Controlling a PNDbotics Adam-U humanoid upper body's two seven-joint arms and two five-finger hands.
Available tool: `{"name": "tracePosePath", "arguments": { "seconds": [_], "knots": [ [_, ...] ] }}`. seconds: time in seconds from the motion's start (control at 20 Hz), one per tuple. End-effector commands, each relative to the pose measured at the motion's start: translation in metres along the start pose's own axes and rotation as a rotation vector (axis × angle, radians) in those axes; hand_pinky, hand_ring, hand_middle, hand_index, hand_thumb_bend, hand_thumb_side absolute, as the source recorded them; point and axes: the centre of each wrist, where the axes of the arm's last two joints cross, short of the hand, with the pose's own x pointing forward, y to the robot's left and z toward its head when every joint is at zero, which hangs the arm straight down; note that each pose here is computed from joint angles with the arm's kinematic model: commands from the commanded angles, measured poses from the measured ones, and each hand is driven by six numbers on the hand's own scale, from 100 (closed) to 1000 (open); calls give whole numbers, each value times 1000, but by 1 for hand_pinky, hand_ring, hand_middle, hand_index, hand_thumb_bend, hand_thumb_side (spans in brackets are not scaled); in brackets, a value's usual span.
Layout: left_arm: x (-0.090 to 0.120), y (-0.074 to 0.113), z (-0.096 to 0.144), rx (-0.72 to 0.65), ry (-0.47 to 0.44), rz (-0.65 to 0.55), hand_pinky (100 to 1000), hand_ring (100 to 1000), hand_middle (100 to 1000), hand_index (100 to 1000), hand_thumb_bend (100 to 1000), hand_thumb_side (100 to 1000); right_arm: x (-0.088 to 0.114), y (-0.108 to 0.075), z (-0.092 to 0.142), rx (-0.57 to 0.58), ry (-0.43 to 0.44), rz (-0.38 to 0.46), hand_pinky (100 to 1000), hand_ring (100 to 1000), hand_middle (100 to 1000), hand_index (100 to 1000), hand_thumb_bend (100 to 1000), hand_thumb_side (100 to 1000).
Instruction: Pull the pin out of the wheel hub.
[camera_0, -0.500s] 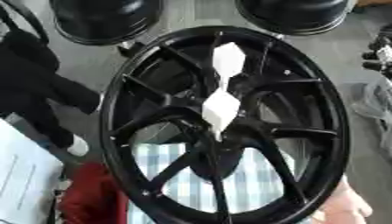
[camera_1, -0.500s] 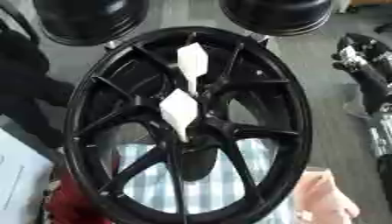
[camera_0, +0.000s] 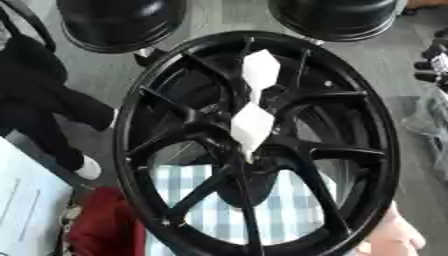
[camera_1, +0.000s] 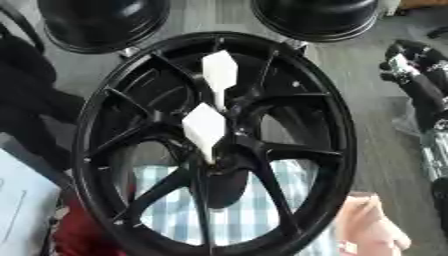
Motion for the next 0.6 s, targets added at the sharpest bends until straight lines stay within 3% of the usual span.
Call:
{"name": "tracePosePath", "arguments": {
  "seconds": [0.05,0.25,0.5,0.6],
  "knots": [
    [9,4,-4,6,-33,-5,725,781,712,753,288,586,24,-7,-12,20,-68,42,732,708,663,783,177,342],
    [8,4,-4,2,-32,-11,725,781,712,753,289,585,55,-6,-29,79,-155,98,738,718,675,790,181,313],
    [8,6,-3,-2,-29,-23,725,781,711,753,289,585,107,2,-54,241,-266,238,753,743,704,803,210,308],
    [7,7,-4,-3,-29,-28,725,781,711,753,290,586,125,6,-64,316,-293,304,761,753,714,811,266,334]
  ]
}}
